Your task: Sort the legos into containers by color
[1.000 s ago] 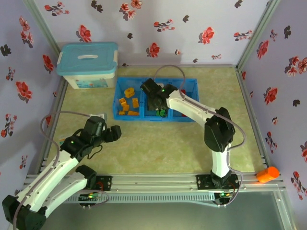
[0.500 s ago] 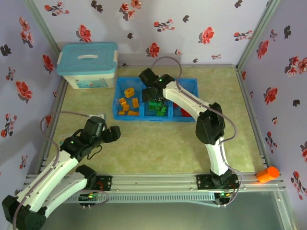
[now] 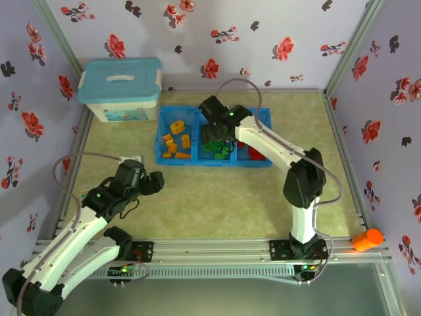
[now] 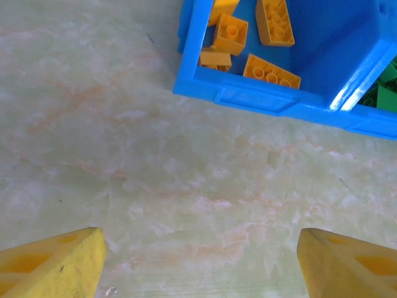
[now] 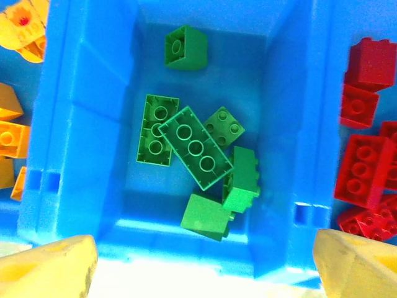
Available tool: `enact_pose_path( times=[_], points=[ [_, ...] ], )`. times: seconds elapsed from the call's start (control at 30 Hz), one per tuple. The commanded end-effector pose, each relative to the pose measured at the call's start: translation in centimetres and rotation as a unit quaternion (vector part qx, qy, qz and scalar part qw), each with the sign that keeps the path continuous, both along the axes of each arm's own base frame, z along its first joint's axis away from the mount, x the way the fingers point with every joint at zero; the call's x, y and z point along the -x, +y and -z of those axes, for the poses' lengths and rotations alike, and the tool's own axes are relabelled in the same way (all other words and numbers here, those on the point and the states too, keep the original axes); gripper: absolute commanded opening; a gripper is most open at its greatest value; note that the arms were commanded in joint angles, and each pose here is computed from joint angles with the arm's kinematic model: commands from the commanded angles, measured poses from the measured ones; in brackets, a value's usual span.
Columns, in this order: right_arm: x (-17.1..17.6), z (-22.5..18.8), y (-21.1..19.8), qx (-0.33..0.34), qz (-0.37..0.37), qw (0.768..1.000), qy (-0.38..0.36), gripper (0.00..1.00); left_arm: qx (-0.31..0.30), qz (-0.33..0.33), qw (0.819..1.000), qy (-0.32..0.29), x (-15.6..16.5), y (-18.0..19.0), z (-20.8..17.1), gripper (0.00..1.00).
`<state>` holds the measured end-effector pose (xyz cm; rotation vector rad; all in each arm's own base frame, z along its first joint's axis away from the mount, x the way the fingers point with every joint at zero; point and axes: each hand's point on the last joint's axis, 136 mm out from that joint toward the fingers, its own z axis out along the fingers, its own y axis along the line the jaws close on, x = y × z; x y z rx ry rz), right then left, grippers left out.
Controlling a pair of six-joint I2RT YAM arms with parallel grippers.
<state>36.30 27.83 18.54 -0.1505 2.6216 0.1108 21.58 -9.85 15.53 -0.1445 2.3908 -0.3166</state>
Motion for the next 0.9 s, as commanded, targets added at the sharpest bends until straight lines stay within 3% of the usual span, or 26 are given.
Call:
enact_pose_path(
  times=[0.0,0.23,0.53,0.87],
  points=[
    [0.3,-3.1,-1.5,-0.008,0.009,0.998,-0.055,0.92,-0.027,-0.022,0.999,-0.031,-0.9,1.1,-2.0,0.81],
    [2.5,-6.2,-7.6,0.003,0.047,0.983,-0.175,0.94,-0.079,-0.068,0.991,-0.087,-2.5,3.3,-4.3,0.83],
    [7.6,-9.2,-15.5,-0.018,0.063,0.938,-0.341,0.99,-0.165,-0.105,0.968,-0.159,-4.7,5.4,-6.7,0.84],
    [11.9,-5.2,-23.7,0.065,0.141,0.908,-0.388,0.99,-0.255,-0.141,0.932,-0.213,-5.1,8.1,-5.9,0.84]
  ],
)
